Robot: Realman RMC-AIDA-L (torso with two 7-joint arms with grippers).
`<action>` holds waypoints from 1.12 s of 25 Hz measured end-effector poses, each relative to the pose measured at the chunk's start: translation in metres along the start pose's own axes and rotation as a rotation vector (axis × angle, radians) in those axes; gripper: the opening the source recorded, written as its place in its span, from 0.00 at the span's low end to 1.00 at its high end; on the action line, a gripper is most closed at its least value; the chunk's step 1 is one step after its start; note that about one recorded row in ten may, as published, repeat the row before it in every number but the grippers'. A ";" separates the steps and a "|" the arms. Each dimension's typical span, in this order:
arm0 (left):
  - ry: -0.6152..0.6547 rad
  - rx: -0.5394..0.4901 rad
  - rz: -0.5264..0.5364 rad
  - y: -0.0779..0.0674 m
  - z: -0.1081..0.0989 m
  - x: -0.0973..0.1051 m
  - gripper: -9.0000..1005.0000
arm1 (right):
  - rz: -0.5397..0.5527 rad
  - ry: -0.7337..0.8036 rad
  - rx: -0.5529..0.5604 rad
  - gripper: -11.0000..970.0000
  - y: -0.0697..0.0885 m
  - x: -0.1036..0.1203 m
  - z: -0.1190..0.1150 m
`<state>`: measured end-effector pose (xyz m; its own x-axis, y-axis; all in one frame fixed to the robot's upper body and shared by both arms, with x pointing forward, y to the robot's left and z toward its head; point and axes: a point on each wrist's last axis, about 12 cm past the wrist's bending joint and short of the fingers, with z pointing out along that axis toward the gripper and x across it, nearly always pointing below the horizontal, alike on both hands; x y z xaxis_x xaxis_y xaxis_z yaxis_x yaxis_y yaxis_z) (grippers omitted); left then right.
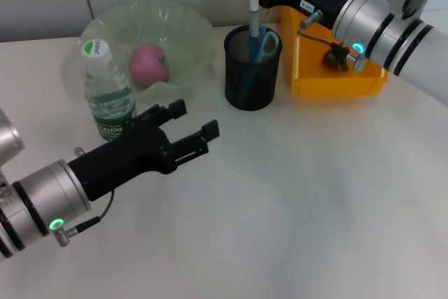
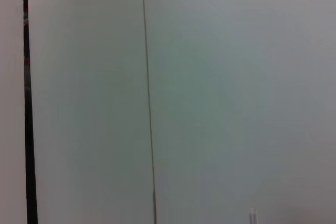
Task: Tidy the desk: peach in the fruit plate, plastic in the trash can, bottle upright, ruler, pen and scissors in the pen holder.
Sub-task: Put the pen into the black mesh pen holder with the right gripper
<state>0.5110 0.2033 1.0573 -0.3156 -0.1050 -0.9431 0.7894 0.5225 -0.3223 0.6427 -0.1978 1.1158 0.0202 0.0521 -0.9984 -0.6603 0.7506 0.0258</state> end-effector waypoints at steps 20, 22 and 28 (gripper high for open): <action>-0.002 0.006 0.000 0.001 -0.004 -0.003 0.81 | 0.006 0.074 0.026 0.14 0.010 0.012 0.012; -0.004 0.008 0.002 0.002 -0.005 -0.004 0.81 | 0.009 0.081 0.022 0.14 0.011 0.015 0.011; -0.015 0.012 0.002 0.003 -0.010 -0.005 0.82 | 0.026 0.090 0.035 0.14 0.010 0.018 0.009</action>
<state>0.5096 0.2133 1.0619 -0.3067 -0.1165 -0.9447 0.7962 0.5124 -0.3217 0.6428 -0.1835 1.0985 -0.0649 0.0138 -0.9978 -0.6327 0.7726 0.0518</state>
